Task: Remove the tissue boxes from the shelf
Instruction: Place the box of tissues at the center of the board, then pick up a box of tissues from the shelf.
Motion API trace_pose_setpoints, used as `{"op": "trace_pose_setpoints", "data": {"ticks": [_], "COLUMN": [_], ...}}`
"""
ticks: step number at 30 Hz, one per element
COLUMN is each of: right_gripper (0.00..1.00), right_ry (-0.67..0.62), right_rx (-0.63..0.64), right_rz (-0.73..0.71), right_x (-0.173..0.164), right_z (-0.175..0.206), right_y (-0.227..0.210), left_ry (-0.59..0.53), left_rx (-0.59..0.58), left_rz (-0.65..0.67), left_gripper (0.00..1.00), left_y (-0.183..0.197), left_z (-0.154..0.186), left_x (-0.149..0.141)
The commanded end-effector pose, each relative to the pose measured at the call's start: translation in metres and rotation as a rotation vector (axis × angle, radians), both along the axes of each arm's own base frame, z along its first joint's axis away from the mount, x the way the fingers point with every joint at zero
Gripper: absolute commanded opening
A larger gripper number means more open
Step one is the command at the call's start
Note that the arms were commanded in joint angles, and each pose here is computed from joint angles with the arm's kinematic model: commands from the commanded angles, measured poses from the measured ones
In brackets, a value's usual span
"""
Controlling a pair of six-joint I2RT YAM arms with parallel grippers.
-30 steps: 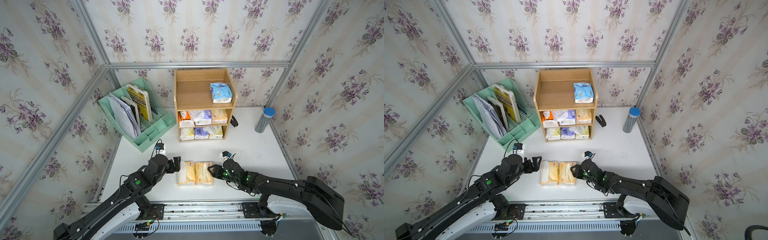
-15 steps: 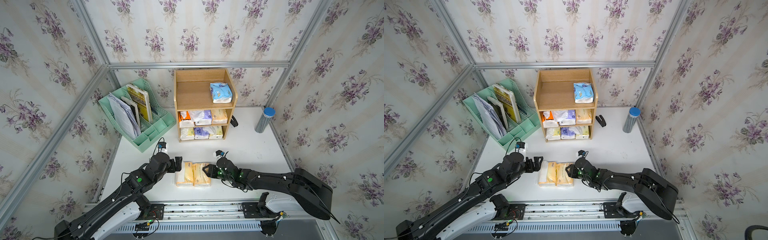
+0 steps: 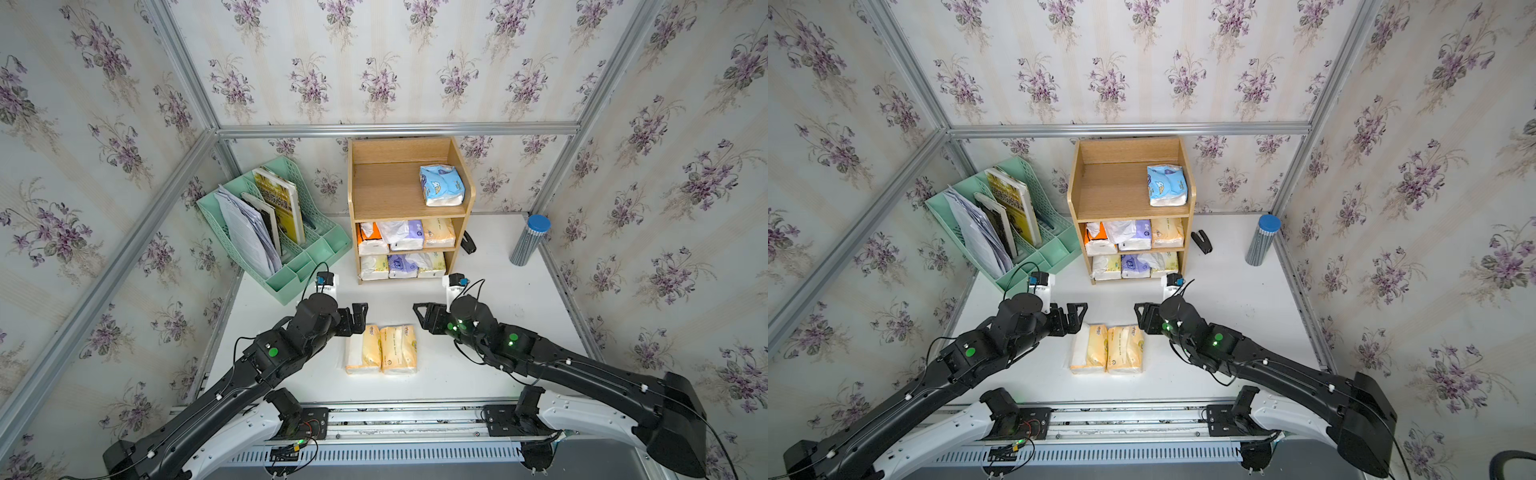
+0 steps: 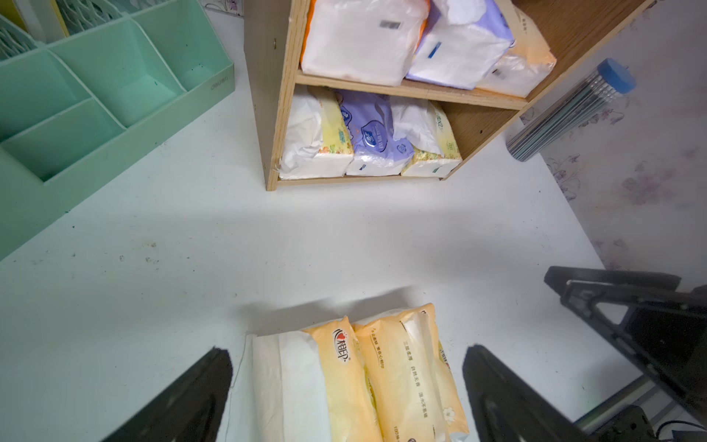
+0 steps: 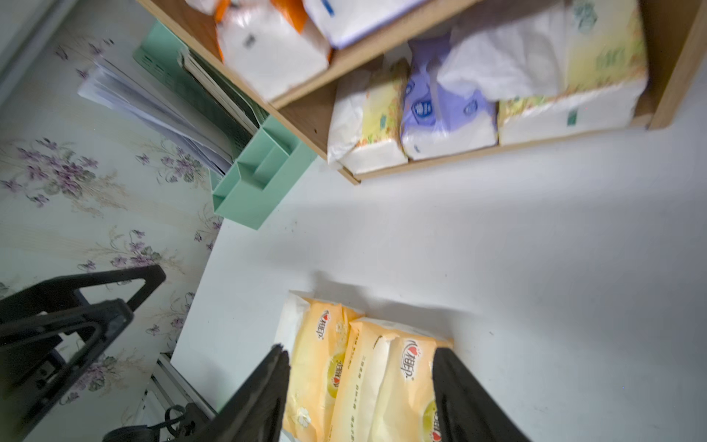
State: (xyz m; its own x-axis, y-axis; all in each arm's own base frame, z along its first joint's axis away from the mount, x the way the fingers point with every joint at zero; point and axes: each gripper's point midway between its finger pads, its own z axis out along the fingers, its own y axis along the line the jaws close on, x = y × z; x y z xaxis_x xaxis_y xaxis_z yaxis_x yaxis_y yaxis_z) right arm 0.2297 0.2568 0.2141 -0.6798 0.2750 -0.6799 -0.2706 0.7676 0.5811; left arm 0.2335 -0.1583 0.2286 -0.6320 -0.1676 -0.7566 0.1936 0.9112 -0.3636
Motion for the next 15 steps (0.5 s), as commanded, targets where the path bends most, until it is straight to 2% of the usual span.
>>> {"op": "trace_pose_setpoints", "data": {"ticks": [1, 5, 9, 13, 15], "right_gripper": [0.67, 0.67, 0.68, 0.7, 0.72], "right_ry": [-0.127, -0.232, -0.296, -0.314, -0.298], "right_rx": [-0.02, 0.038, 0.072, 0.071, 0.058], "right_rz": [-0.031, -0.095, -0.151, -0.252, -0.314], "right_x": [0.013, 0.037, 0.068, 0.107, 0.128], "right_z": [0.048, 0.119, 0.17, 0.192, 0.193], "right_y": [-0.016, -0.024, -0.021, -0.024, -0.03], "left_ry": [-0.026, -0.108, -0.217, -0.243, -0.231], "left_rx": [0.035, 0.052, 0.067, 0.086, 0.034], "left_rz": [-0.027, -0.018, -0.033, -0.01, -0.037], "left_gripper": [0.99, 0.99, 0.99, 0.99, 0.99], "left_y": [-0.002, -0.005, -0.016, -0.017, -0.022], "left_z": [0.016, 0.043, 0.074, 0.091, 0.093], "left_x": [0.002, 0.017, 0.036, 0.059, 0.073]}}
